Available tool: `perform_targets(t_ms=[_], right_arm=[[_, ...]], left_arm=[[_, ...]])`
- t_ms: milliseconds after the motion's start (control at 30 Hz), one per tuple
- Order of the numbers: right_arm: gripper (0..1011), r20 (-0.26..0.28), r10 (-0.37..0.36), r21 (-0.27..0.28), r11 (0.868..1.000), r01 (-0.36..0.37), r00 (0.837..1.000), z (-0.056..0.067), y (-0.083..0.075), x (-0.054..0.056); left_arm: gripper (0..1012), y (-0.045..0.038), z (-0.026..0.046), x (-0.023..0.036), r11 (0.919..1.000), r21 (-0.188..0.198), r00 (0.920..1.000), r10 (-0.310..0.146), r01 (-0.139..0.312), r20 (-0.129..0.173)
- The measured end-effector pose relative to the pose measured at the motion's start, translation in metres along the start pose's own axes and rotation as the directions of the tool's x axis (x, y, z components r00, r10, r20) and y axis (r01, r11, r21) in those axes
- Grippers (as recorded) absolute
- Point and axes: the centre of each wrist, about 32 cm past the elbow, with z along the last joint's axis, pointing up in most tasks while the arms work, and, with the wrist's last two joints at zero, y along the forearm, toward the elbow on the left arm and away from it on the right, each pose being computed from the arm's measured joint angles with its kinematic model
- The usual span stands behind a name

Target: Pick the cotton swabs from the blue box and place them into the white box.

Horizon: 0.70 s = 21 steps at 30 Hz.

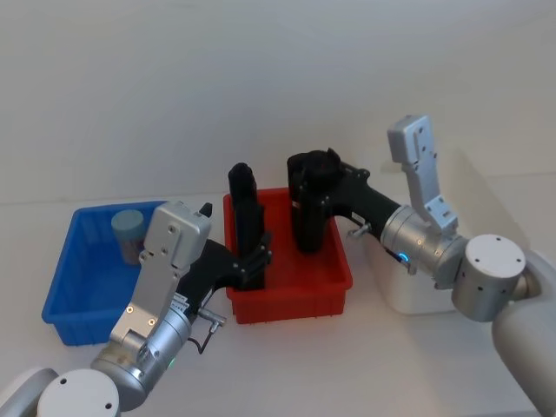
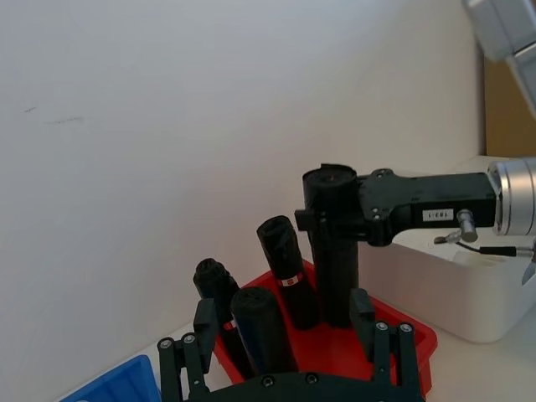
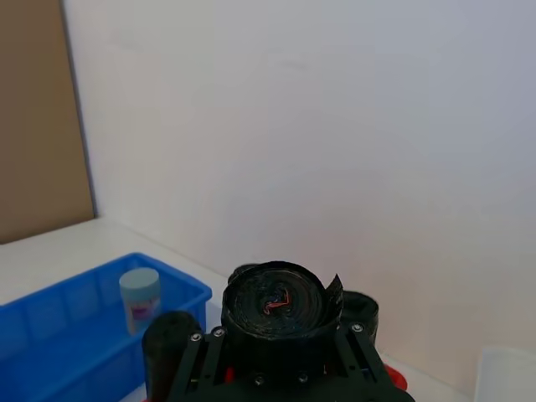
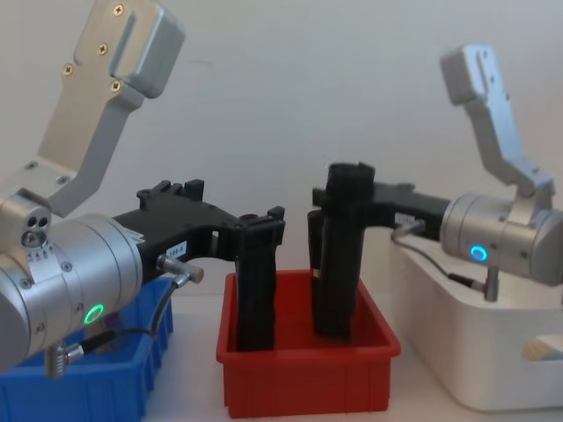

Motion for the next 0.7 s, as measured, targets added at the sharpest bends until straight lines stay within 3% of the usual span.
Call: perform_targets(t_ms=[400,700], right_arm=[[485,0.009,-0.097,0.090,0.991,0.096,0.995,0.032,-0.024,-0.007],[486,0.009,-0.203,0.097,0.975,0.201,0.979,0.049,-0.045,-0.010]], left_arm=[[1004,0.0000,0.0000,0.0000,1.0000,0.000,1.0000,0.000,0.000,0.000],[1004,0.0000,0.0000,0.0000,1.0000,0.000,1.0000,0.000,0.000,0.000]])
